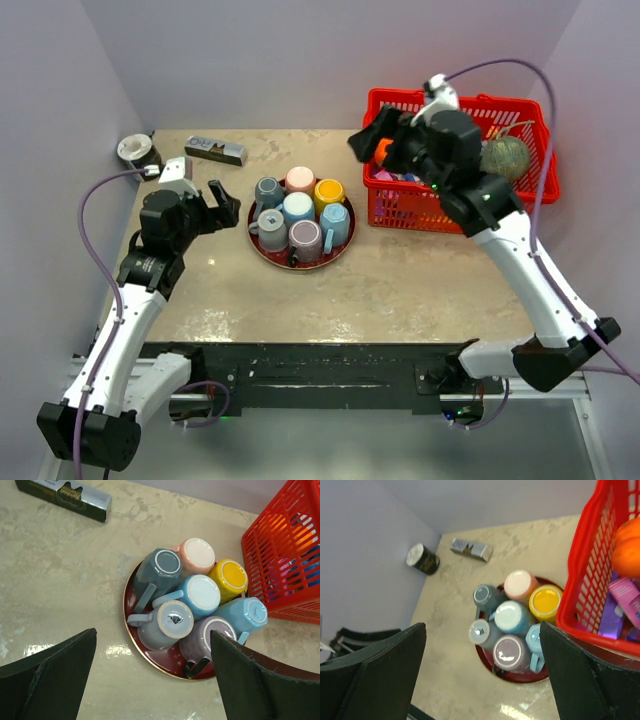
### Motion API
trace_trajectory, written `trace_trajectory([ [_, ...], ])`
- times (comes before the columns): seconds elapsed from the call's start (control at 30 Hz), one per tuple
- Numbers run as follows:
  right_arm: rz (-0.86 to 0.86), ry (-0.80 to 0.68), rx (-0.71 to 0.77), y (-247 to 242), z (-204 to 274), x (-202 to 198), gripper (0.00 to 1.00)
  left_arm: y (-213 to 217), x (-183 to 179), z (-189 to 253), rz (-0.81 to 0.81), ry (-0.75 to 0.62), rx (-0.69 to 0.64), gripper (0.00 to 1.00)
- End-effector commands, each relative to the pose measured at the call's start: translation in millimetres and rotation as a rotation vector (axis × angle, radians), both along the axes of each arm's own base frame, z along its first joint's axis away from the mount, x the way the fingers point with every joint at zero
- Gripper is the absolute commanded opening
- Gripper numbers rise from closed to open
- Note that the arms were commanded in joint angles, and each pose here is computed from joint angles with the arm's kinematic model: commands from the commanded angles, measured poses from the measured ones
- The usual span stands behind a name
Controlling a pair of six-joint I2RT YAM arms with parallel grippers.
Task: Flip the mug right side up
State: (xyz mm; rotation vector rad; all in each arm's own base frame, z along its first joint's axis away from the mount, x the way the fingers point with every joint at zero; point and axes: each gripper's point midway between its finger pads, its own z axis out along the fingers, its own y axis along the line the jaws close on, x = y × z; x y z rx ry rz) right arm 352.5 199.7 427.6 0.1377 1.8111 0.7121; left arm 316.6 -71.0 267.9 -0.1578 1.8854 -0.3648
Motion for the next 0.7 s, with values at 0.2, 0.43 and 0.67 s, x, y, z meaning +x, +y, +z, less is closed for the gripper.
trace_trajectory([
  [0.2,0.021,0.098,-0.330,128.7,-109.1,-61.4,0.99,22.5,-11.0,2.9,0.159,-0.027,-0.063,0.99],
  [0.43,-0.122,0.235,-0.343,167.2,-188.4,-84.1,0.95,32.4,-25.4,5.9,0.188,-0.045,-0.035,0.99],
  [0.67,-0.344,0.344,-0.322,166.6,-231.3,-73.3,0.89,41.8,-44.6,0.5,0.258,0.021,-0.069,0.99],
])
